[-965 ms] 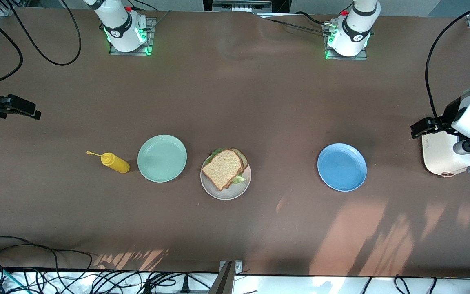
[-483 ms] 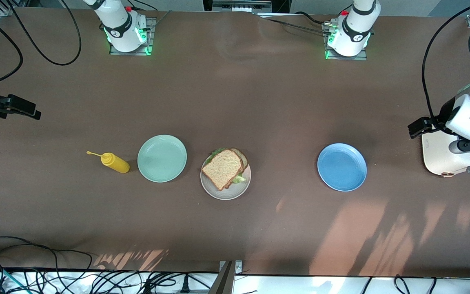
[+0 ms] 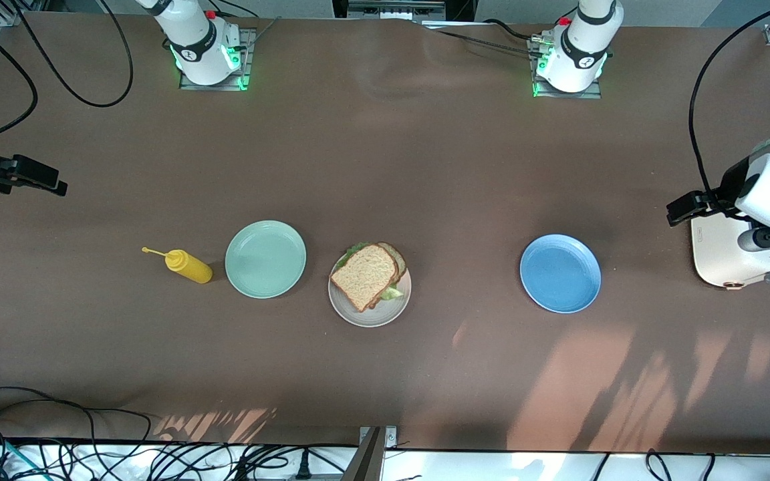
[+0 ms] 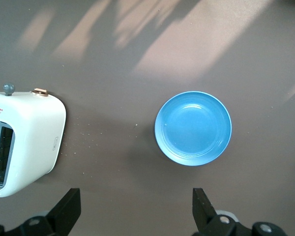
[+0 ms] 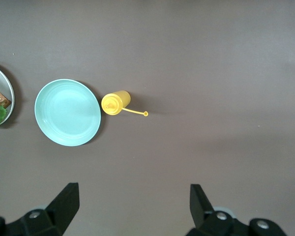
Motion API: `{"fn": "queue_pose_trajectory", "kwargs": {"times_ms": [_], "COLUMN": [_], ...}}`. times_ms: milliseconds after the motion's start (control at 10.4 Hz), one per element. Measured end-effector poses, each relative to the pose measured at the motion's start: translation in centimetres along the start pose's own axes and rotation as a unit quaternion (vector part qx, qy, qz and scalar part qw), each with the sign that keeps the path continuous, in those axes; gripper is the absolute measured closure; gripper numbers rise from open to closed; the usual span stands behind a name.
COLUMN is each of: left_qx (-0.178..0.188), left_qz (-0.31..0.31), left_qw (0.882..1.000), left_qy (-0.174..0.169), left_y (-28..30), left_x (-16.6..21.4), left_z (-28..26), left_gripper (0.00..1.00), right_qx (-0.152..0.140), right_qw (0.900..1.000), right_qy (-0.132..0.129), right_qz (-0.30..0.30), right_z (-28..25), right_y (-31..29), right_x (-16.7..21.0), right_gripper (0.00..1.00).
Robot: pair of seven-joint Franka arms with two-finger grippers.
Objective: Make sandwich on beige plate with both arms
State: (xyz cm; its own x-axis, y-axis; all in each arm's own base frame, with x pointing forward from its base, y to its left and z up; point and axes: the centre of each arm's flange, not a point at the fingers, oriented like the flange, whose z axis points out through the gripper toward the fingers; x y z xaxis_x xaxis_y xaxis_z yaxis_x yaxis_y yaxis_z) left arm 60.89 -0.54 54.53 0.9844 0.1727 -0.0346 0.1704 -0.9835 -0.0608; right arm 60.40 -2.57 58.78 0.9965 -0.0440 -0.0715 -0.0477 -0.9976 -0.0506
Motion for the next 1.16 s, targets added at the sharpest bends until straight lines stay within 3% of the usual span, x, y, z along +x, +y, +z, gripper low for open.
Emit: {"fn": "queue_pose_trajectory", "kwargs": {"times_ms": [1158], "left_qx": [-0.001], "left_qz": [0.0], "left_qw": [1.0], "left_qy": [-0.001], "left_y": [0.02], "left_x": [-0.01], "left_z": [0.02], "left_gripper": [0.0], "right_qx": [-0.003], "right_qw": [1.0], "right_qy": [-0.002], "right_qz": [0.003], "right_z": [0.44], "right_y": [0.38], "right_x": [0.31], "right_gripper": [0.0]}}
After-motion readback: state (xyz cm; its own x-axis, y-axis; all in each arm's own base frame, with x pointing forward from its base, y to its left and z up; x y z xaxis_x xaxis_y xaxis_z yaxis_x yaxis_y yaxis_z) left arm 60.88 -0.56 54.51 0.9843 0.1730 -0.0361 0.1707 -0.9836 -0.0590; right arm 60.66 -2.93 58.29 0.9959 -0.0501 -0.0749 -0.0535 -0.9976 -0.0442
